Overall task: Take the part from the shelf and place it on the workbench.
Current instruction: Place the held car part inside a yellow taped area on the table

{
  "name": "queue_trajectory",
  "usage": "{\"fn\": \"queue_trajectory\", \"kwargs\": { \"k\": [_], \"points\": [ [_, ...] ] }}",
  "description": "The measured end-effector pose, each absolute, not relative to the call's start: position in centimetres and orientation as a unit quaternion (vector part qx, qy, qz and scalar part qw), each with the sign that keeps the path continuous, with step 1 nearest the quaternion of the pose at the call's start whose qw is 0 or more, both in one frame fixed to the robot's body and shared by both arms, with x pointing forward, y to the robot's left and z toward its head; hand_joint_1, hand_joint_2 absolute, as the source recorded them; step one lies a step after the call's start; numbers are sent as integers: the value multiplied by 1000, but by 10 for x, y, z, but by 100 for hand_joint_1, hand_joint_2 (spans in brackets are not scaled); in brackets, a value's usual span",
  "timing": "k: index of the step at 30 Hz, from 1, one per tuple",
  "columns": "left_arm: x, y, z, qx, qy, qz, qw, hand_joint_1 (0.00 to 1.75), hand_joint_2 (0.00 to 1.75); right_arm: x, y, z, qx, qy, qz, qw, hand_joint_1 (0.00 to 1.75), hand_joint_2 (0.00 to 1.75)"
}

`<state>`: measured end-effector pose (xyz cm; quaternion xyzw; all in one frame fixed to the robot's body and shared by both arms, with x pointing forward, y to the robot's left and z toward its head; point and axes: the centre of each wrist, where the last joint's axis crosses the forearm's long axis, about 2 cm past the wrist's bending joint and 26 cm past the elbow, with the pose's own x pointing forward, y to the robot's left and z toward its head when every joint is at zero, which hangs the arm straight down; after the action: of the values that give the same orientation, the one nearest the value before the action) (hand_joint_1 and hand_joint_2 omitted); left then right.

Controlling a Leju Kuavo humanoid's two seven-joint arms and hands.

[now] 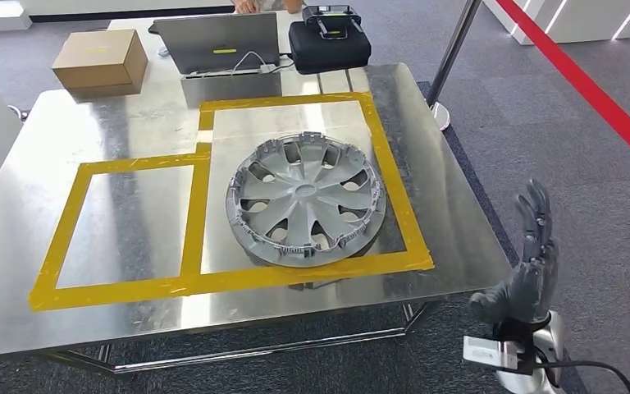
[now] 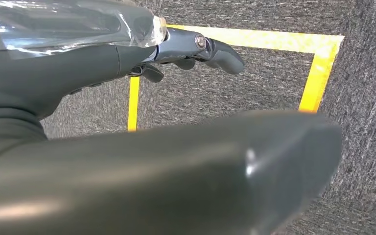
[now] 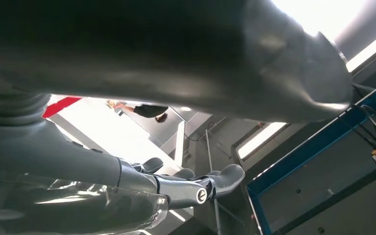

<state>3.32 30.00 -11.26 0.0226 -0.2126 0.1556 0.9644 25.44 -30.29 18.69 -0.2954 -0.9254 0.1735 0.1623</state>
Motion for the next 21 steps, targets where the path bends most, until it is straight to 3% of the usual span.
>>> {"fn": "queue_trajectory", "kwargs": {
  "k": [10,21],
  "points": [
    [32,294,-113,16,-199,142,970,0,0,181,-318,185,-256,-931,133,223,0,0],
    [32,301,-113,21,-205,125,970,0,0,163,-348,185,-242,-925,73,285,0,0]
  ]
}}
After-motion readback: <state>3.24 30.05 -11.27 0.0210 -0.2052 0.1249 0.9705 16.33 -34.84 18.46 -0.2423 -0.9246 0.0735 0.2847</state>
